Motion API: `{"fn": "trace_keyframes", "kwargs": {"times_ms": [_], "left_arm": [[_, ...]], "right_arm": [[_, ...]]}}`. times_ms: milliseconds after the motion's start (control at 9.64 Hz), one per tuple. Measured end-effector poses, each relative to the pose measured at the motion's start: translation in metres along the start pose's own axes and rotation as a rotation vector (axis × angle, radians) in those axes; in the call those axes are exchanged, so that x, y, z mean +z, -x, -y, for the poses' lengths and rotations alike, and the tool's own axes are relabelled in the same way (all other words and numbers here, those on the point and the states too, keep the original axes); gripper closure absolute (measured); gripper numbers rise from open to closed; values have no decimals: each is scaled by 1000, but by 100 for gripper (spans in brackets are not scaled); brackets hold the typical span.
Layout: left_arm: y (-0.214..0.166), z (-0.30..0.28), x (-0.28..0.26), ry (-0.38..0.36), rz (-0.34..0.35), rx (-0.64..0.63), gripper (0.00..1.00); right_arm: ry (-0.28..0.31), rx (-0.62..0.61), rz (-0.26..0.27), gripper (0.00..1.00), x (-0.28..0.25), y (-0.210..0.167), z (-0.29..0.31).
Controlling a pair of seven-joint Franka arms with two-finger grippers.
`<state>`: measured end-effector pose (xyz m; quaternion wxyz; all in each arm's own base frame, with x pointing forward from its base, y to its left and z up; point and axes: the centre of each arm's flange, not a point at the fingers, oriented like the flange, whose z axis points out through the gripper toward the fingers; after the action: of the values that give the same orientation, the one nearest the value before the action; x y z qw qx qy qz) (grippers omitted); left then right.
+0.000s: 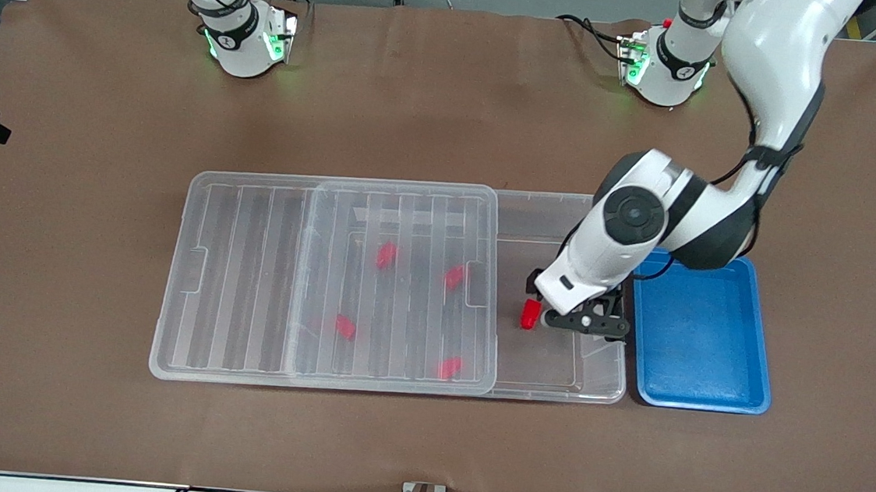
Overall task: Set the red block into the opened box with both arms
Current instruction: 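Release the block and raise the left gripper away from the box, then slide the lid back over the box with the right gripper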
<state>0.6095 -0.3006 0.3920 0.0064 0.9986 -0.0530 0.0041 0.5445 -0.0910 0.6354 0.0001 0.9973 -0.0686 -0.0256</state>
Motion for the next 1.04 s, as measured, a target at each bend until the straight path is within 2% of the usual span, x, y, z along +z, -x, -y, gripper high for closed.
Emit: {"fn": "trace_keyframes", "kwargs": {"times_ms": [311, 519, 623, 726, 1038], "left_arm": [[15, 91, -106, 37, 19, 28, 0], [33, 157, -168, 23, -29, 29, 0], [43, 177, -190, 14, -59, 24, 0], [53, 188, -204, 8, -79, 14, 0], [89, 212, -227, -9, -92, -31, 0]], "right_arm": [[2, -12, -21, 0, -1, -3, 7], [-1, -55, -49, 1, 24, -26, 11], [1, -111, -42, 7, 60, -51, 15], [5, -162, -27, 16, 106, -78, 25], [7, -265, 38, 68, 237, -126, 91]]}}
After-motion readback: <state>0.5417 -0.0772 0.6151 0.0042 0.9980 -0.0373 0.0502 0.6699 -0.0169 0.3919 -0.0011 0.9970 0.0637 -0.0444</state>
